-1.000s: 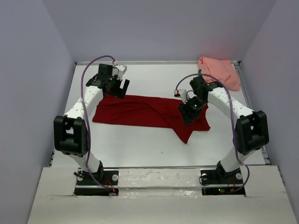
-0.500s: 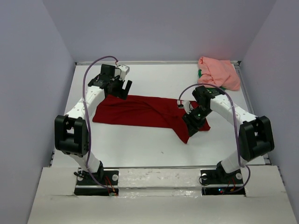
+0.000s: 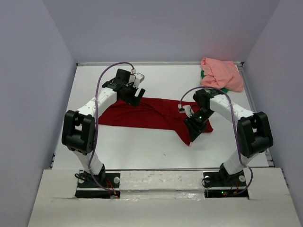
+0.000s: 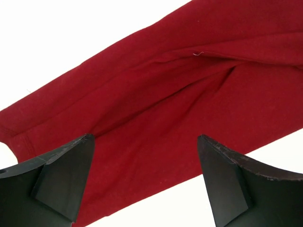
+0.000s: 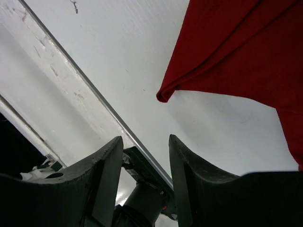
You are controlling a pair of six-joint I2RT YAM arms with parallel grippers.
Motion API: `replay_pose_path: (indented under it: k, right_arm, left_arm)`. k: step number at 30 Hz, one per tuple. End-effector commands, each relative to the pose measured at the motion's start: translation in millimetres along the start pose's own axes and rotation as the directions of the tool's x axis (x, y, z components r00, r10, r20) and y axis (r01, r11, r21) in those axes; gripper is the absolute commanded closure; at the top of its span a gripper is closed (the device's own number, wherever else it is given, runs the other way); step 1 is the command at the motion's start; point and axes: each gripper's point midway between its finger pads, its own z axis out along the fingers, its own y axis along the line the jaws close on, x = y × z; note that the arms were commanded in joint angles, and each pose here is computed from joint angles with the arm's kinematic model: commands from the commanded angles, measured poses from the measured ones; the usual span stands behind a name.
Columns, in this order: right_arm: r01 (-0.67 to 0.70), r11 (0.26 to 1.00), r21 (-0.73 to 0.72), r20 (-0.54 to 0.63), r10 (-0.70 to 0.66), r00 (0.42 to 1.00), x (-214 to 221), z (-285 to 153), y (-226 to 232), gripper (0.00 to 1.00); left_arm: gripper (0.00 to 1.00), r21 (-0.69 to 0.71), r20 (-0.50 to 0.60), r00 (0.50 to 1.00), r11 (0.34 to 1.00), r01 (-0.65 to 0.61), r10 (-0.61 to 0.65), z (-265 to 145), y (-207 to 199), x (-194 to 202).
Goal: Fold and stack the t-shirts
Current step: Fold the other side of the tshirt into a rectangle
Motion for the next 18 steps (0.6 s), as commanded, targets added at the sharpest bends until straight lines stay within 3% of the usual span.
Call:
replay_pose_path:
  k: [1,10,18]
  right_arm:
    - [0.013,0.998,-0.060,0.002,-0.013,1.000,-6,1,12,0.51]
    - [0.022,0.997,-0.076,-0.063,-0.027,0.998,3,22,20,0.42]
    - [-0.019,1.000,0.001,-0.077,0.019,0.997,-7,32,-2,0.42]
  left_arm:
    - [0.01,-0.015,0.050,0.999,1.000,-0.015,0.015,-14,4,-16]
    - [0.01,-0.070,0.090,0.996,0.997,0.022,-0.015,-25,22,-20]
    - [0.01,-0.088,0.115,0.993,0.996,0.035,-0.025,-33,29,-22]
